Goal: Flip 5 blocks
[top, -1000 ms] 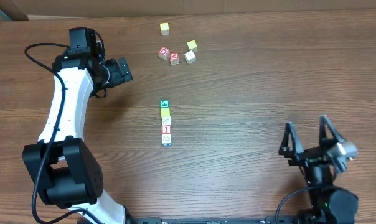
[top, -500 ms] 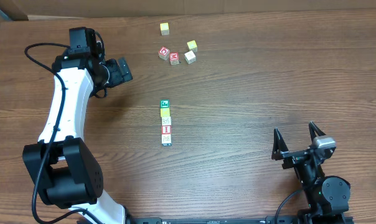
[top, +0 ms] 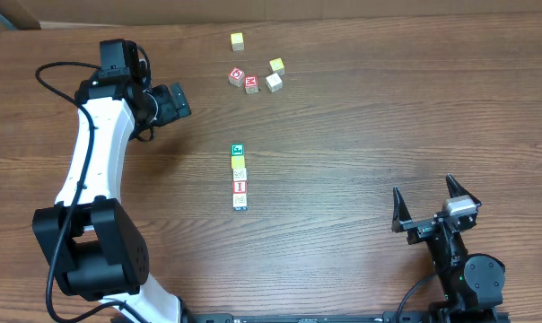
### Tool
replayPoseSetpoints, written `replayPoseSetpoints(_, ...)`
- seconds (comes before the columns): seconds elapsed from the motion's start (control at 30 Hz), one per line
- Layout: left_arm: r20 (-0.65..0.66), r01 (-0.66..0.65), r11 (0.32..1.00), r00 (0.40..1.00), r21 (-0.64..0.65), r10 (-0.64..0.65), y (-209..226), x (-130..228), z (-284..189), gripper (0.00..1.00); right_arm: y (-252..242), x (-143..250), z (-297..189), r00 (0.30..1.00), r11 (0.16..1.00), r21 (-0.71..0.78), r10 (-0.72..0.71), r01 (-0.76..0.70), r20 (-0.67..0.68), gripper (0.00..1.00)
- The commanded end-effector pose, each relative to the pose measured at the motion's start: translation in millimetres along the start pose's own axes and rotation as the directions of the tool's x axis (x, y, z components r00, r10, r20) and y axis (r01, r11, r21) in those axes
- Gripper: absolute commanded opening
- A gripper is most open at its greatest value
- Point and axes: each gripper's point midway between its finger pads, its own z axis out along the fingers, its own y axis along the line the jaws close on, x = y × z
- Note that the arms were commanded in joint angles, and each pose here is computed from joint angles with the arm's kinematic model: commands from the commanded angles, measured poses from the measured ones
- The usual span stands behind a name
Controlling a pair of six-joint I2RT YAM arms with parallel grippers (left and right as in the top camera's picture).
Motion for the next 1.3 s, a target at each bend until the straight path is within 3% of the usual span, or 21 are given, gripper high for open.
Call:
replayPoseSetpoints(0.0,0.015,-0.020,1.000,1.000,0.005,0.020,-3.1,-5.1,-4.2,1.00,-0.8,1.8,0.1,1.000,1.000,0.003,-0.012,0.012,0.003,1.00)
replayPoseSetpoints(1.03,0.017,-0.020,1.000,1.000,0.005,0.020,-3.2,-5.3,-4.8,1.00,-0.8,1.9,0.1,1.000,1.000,0.003,-0.012,0.012,0.003,1.00)
replayPoseSetpoints(1.27,0.106,-0.028,0.999,0.994,0.029,0.025,-8.9,-15.5,-41.8,1.00,-0.8,1.9,0.1,1.000,1.000,0.003,-0.012,0.012,0.003,1.00)
